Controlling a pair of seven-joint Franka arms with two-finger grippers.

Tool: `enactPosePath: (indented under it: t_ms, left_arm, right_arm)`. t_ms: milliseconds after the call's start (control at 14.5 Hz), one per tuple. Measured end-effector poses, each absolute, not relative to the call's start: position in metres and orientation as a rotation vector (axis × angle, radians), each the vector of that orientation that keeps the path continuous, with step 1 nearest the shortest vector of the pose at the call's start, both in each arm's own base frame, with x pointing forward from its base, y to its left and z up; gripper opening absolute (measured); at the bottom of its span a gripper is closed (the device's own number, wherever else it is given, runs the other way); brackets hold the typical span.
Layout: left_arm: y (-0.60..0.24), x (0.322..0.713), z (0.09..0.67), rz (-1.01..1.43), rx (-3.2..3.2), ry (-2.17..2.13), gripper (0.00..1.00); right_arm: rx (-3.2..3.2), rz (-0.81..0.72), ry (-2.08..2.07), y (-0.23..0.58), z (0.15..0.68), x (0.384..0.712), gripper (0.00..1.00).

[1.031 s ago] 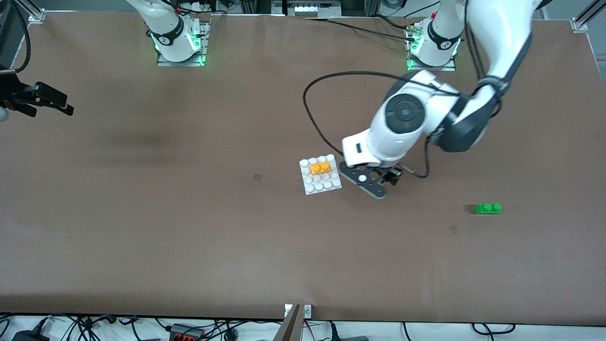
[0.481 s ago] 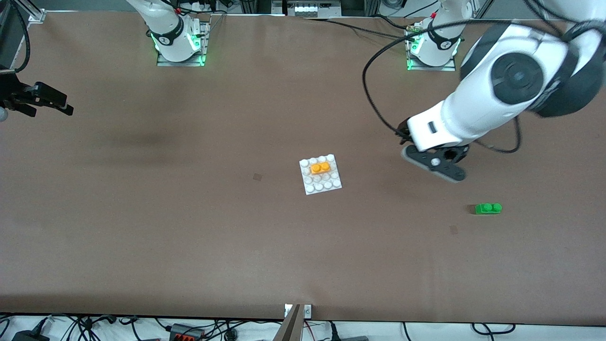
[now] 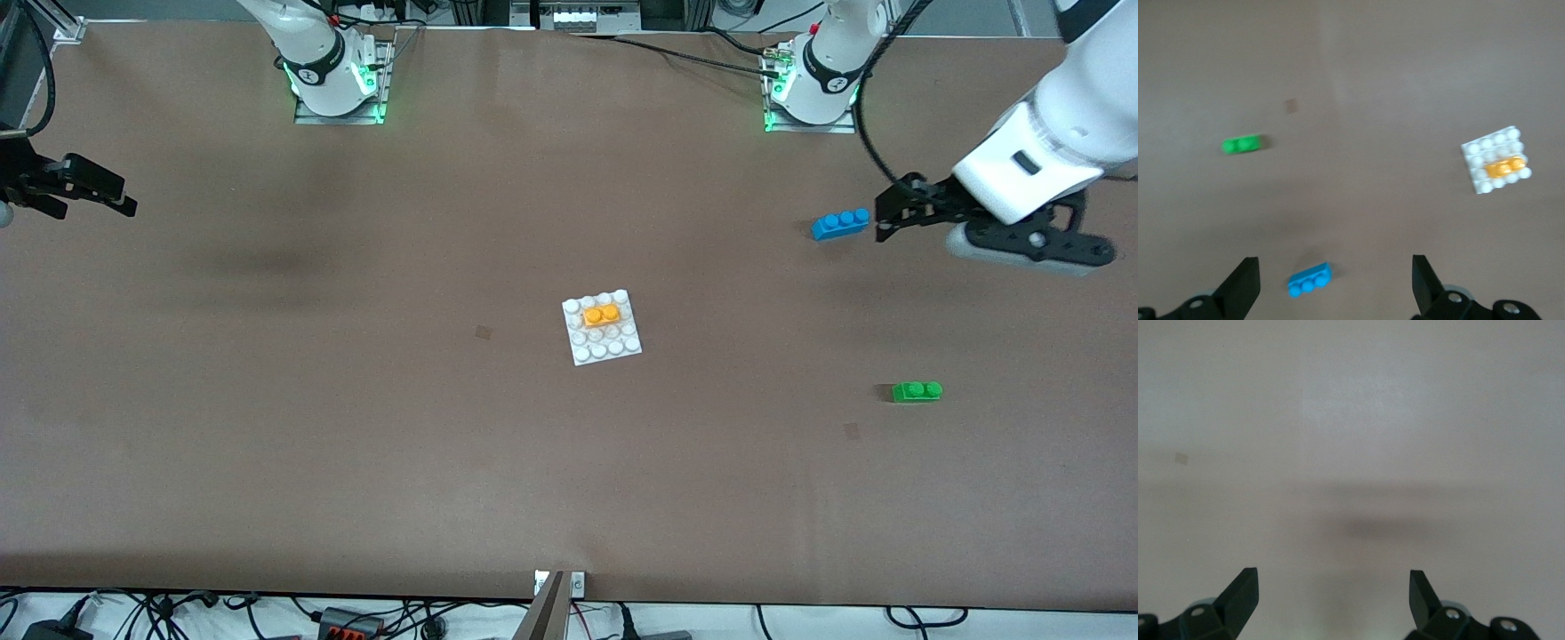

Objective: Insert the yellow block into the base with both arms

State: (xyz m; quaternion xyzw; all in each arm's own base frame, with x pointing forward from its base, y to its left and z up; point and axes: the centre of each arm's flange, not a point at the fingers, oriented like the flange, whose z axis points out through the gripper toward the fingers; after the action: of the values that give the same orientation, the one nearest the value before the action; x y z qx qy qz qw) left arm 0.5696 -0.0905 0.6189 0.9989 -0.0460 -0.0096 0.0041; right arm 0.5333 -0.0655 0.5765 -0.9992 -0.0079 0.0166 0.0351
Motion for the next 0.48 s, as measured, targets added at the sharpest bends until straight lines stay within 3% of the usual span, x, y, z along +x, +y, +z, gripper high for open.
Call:
enactPosePath:
  t_ms: [481]
  left_arm:
    - [-0.079,0.547,0.6,-0.116,3.133,-0.074,1.0]
  right_arm:
    - [-3.071,0.052,-0.025,-0.065,0.576,0.533,1.0]
